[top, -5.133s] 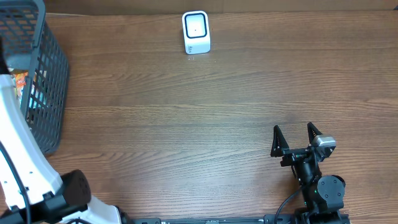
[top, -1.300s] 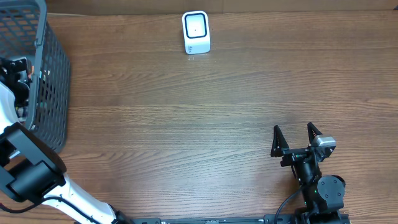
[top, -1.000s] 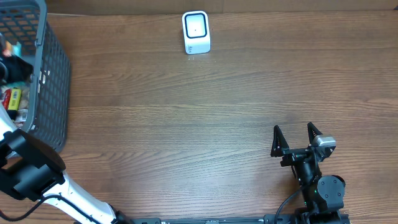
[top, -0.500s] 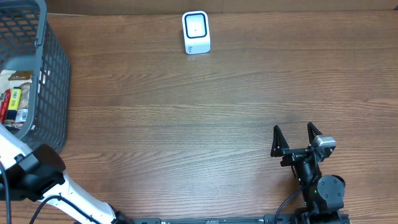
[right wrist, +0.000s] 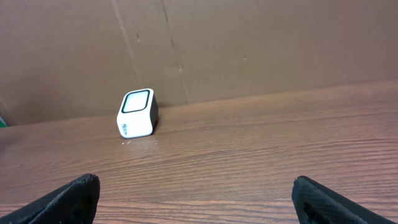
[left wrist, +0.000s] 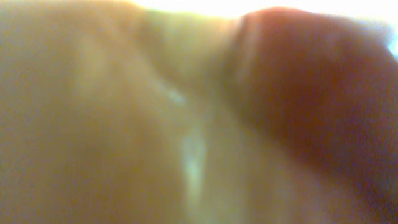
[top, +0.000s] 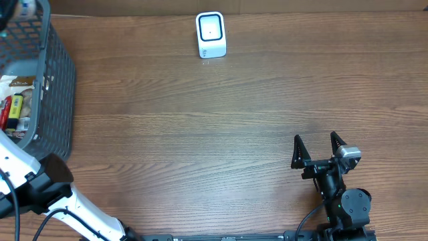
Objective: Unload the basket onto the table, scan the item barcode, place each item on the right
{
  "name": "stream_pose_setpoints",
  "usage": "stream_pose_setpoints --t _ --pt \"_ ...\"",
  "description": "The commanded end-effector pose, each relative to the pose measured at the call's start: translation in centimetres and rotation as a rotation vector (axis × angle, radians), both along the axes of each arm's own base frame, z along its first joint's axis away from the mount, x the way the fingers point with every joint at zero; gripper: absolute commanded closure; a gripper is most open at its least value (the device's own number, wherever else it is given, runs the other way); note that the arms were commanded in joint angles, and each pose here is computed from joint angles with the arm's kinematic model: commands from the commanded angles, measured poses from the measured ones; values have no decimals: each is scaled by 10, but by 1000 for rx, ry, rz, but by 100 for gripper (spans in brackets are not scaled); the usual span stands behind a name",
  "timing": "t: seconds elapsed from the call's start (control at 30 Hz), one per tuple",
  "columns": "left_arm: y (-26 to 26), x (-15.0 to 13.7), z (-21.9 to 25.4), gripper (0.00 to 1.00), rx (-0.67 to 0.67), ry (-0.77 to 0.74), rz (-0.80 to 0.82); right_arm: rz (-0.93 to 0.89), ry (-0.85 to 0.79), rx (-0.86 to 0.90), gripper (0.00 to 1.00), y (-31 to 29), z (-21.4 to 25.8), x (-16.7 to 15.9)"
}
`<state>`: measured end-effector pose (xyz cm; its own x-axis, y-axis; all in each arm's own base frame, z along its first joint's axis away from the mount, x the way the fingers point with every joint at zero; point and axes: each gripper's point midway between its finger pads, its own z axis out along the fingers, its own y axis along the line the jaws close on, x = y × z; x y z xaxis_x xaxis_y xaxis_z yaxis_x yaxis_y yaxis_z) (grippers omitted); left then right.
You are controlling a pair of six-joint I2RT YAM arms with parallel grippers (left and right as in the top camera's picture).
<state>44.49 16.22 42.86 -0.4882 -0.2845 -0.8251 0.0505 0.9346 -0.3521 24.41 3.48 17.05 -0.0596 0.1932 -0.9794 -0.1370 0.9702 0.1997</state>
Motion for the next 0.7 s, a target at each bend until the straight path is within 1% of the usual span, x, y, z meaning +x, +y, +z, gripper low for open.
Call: stream_pose_setpoints --t 0.0,0.23,0.47,0.67 --pt "-49 -3 25 96 -63 -49 -106 -6 -6 1 0 -1 -1 0" --pt "-120 10 11 96 -41 22 -214 -6 -6 1 0 -1 -1 0" --pt "-209 20 -7 96 63 81 -313 -6 -6 1 0 -1 -1 0" --pt "-286 19 -38 96 178 157 -391 -6 -6 1 0 -1 -1 0"
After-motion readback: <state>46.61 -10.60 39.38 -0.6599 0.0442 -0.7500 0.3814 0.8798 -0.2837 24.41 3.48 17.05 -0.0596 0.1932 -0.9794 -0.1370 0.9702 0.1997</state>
